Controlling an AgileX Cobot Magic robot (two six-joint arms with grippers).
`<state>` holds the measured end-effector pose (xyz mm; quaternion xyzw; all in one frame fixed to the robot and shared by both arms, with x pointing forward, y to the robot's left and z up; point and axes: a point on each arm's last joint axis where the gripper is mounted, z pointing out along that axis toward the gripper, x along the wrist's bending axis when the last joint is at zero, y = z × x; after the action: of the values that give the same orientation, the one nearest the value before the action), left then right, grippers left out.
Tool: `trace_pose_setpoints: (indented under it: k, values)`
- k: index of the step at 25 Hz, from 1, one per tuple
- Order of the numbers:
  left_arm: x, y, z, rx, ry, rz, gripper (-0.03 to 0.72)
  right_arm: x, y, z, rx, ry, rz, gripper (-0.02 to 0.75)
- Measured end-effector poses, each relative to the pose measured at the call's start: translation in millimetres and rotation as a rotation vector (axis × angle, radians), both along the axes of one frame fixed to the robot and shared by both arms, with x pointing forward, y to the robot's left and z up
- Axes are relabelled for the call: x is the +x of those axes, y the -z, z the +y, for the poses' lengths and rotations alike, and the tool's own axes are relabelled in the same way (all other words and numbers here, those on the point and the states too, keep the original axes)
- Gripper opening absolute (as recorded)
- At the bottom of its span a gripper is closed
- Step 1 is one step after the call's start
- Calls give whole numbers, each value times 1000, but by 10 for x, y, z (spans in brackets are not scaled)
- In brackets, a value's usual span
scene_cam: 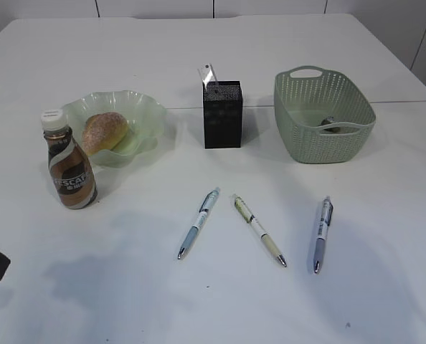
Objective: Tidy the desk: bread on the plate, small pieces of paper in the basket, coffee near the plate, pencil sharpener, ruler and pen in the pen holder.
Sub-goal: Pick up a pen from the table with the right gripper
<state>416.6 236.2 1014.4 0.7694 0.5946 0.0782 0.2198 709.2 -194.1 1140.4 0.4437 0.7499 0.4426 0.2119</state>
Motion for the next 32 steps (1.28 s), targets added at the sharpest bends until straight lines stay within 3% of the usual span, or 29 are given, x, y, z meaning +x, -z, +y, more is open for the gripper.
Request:
trace_pose_setpoints:
  k: [9, 15, 19, 22, 32]
  values:
    - [-16, 7, 2, 4, 3, 19, 401, -153, 142, 24, -6, -47, 242, 295]
    - [-17, 8, 3, 5, 4, 20, 401, -160, 173, -35, -94, -33, 247, 190]
    - [-20, 9, 3, 5, 4, 23, 401, -227, 81, -88, -155, -23, 233, 174]
    - [-21, 10, 3, 6, 4, 25, 401, -336, -97, -119, -165, -10, 207, 174]
    - [-18, 8, 3, 5, 4, 21, 401, -1240, -1106, -264, -176, -15, 59, 173]
